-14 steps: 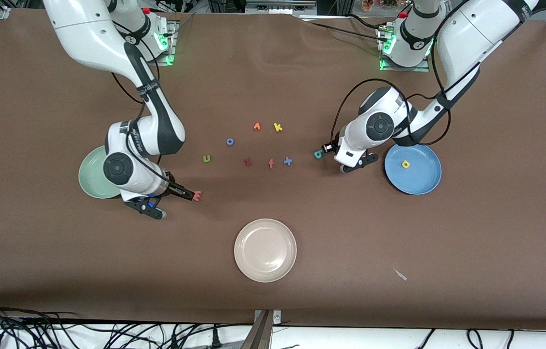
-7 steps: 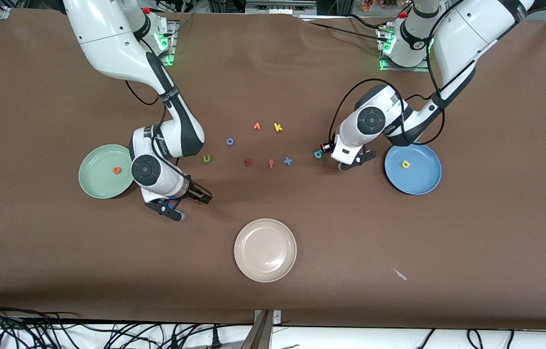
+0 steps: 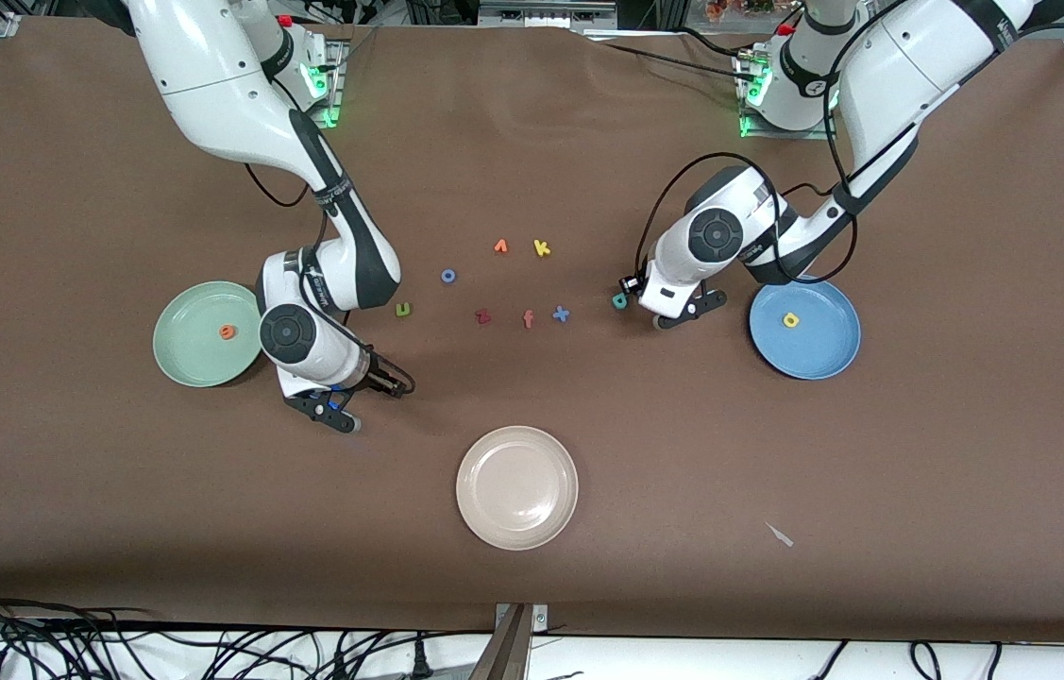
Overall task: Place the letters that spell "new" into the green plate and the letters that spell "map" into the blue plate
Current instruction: 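Grasp pink w with the right gripper while the left gripper grasps blue m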
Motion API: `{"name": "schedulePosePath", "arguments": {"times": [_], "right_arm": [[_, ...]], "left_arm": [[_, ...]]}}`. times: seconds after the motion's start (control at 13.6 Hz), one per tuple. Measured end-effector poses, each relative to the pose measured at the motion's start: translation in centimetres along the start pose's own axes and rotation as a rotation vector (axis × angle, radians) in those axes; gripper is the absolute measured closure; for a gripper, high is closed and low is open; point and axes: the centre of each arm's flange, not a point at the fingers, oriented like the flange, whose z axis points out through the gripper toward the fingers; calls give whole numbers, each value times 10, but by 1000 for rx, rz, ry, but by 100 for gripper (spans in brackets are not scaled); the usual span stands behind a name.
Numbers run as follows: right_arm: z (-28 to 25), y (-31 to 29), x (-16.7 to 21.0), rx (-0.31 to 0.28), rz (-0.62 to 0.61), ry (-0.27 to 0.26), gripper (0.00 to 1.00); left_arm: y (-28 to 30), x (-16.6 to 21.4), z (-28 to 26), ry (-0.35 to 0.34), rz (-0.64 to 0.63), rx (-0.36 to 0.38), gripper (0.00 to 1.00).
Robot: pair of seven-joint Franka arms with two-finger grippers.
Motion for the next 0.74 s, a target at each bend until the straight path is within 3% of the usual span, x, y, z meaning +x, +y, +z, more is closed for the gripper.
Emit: {"name": "schedulePosePath", "arguments": {"times": [0.15,0.29,0.74], "right_arm": [[-1,-1,0,1,-1,0,48],[-3,-1,1,1,-1,1,70],[-10,-3,3,-18,-21,-23,73]], "left_arm": [[0,0,2,-2,-1,-1,39],[0,0,2,1,-1,0,39],[3,0,5,22,-8,5,46]]}}
